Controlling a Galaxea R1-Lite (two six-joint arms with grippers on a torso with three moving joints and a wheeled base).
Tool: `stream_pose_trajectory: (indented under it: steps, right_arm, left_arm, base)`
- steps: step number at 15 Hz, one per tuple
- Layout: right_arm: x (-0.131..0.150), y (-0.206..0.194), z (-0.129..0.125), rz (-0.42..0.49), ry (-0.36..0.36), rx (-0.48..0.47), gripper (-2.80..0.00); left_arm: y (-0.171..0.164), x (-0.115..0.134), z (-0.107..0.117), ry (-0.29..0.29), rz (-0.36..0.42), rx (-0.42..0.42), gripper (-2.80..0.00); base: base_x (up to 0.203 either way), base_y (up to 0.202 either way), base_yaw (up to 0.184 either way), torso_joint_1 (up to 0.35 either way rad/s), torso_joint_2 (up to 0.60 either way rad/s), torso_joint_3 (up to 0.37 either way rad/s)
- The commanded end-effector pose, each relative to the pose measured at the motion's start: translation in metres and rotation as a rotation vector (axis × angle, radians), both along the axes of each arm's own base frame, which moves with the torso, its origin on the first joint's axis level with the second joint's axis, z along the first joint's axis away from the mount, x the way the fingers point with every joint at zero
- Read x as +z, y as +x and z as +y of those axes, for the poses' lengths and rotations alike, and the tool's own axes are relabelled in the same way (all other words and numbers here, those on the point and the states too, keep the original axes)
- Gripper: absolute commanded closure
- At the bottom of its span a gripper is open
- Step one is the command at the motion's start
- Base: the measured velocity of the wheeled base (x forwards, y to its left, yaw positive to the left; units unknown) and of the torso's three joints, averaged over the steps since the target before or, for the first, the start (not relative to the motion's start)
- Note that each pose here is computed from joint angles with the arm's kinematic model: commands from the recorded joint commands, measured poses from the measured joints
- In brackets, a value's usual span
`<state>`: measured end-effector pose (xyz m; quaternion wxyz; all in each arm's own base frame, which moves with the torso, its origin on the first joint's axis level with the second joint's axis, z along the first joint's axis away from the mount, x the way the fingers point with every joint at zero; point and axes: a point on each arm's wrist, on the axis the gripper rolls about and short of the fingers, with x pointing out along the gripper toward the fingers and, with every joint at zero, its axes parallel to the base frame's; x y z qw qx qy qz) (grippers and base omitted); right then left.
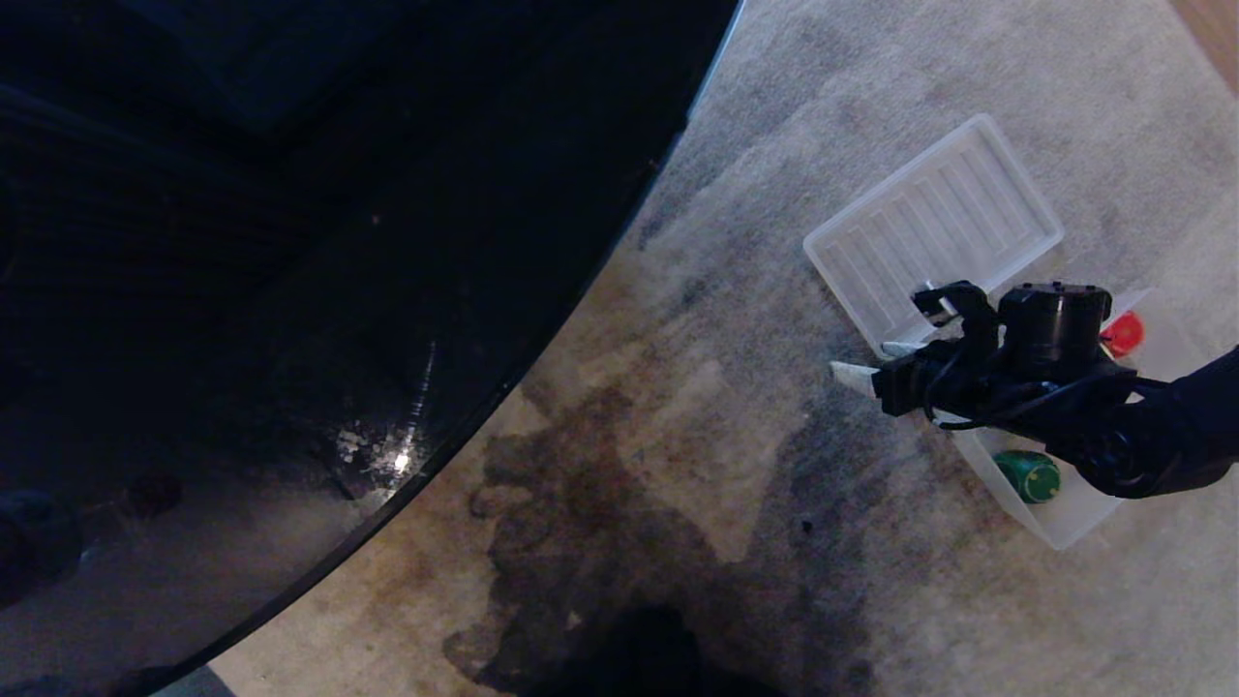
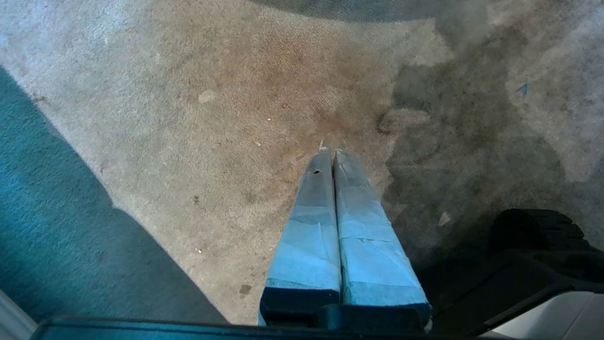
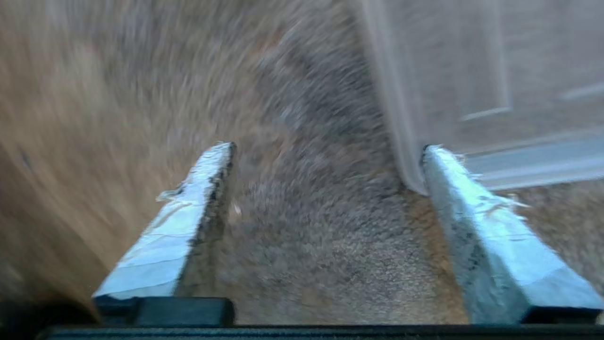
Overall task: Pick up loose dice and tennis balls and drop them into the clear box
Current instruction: Close the lid
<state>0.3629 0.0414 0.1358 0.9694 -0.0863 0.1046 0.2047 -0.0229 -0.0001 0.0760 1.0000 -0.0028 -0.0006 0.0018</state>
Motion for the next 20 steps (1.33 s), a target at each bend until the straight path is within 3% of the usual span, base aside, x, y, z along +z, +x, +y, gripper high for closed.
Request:
stream_pose_trajectory:
  steps: [1,4,9,10,16,20]
  right_arm:
    - [-0.001,0.005,0.001,-0.026,-0.052,0.013,-2.80]
    - [-0.004,0.006,0.000,0.008,-0.153,-0.021,-2.80]
    - [-0.006,0.018,0.000,-0.006,-0.238,-0.071,-2.80]
    - [-0.006,0.020,0.000,-0.016,-0.257,-0.066,0.00]
    - [-0.015,0.031,-0.007,-0.040,-0.388,-0.072,0.00]
    - [-0.014,0.032,-0.017,-0.043,-0.401,-0.095,0.00]
  left_arm:
    - [0.000,0.000,0.000,-0.001,0.000,0.001,0.00]
    - [0.000,0.000,0.000,-0.001,0.000,0.001,0.00]
    - [0.000,0.000,0.000,-0.001,0.001,0.000,0.00]
    - [0.000,0.000,0.000,-0.001,0.000,0.001,0.00]
    - [0.000,0.000,0.000,-0.001,0.000,0.001,0.00]
    - [0.000,0.000,0.000,-0.001,0.000,0.001,0.00]
  base:
    - [0.000,0.000,0.000,0.000,0.00,0.000]
    - [0.000,0.000,0.000,0.000,0.00,0.000]
    - [0.000,0.000,0.000,0.000,0.00,0.000]
    - [0.000,0.000,0.000,0.000,0.00,0.000]
    - [0.000,0.000,0.000,0.000,0.00,0.000]
    - [0.000,0.000,0.000,0.000,0.00,0.000]
